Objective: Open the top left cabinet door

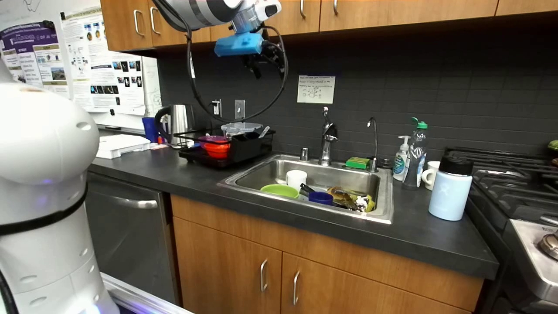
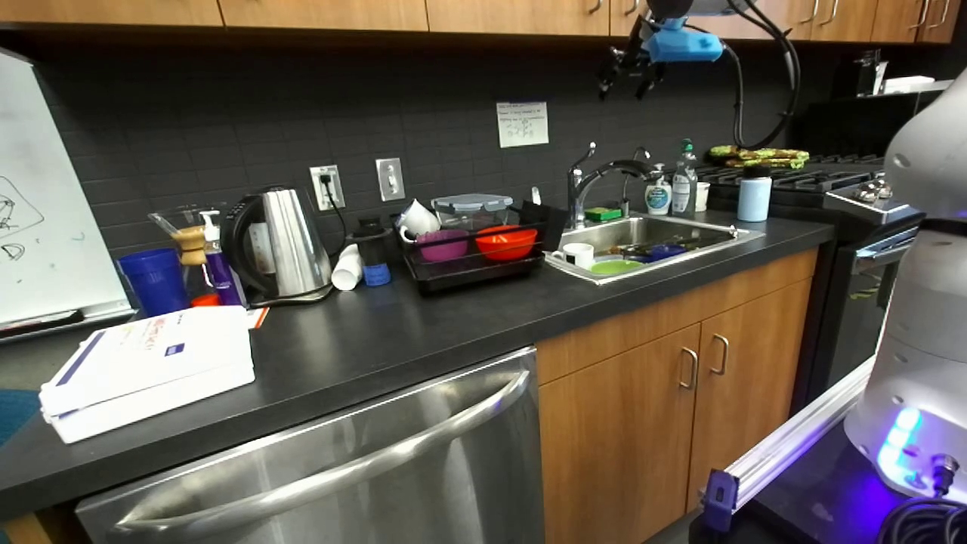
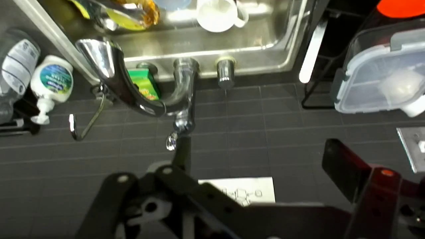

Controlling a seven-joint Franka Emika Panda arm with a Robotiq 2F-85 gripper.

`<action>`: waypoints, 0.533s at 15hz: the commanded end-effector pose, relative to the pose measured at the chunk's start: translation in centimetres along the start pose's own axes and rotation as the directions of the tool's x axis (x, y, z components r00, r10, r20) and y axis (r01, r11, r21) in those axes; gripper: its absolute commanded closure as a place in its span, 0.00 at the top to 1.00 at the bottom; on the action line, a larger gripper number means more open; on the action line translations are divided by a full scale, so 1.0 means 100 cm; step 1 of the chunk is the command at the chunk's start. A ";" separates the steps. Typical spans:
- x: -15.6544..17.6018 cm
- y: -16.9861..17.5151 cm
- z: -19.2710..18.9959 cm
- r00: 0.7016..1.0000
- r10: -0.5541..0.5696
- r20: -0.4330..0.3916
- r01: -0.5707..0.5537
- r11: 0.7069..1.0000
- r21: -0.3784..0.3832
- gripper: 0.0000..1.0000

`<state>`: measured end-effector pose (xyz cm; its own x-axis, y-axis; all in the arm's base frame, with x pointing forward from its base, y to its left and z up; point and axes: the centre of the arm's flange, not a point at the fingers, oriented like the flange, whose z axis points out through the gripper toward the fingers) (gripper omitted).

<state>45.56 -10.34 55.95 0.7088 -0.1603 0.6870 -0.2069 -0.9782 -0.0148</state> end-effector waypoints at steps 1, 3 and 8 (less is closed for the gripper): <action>-0.005 -0.014 -0.031 0.980 0.023 -0.200 -0.015 0.999 0.043 1.00; 0.000 -0.020 -0.050 0.948 0.031 -0.317 -0.014 0.998 0.056 1.00; 0.015 -0.030 -0.081 0.837 0.034 -0.547 0.001 0.998 0.064 1.00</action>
<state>42.41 -7.35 61.96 0.3191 -0.0991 0.9425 -0.1606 -0.9858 -0.0493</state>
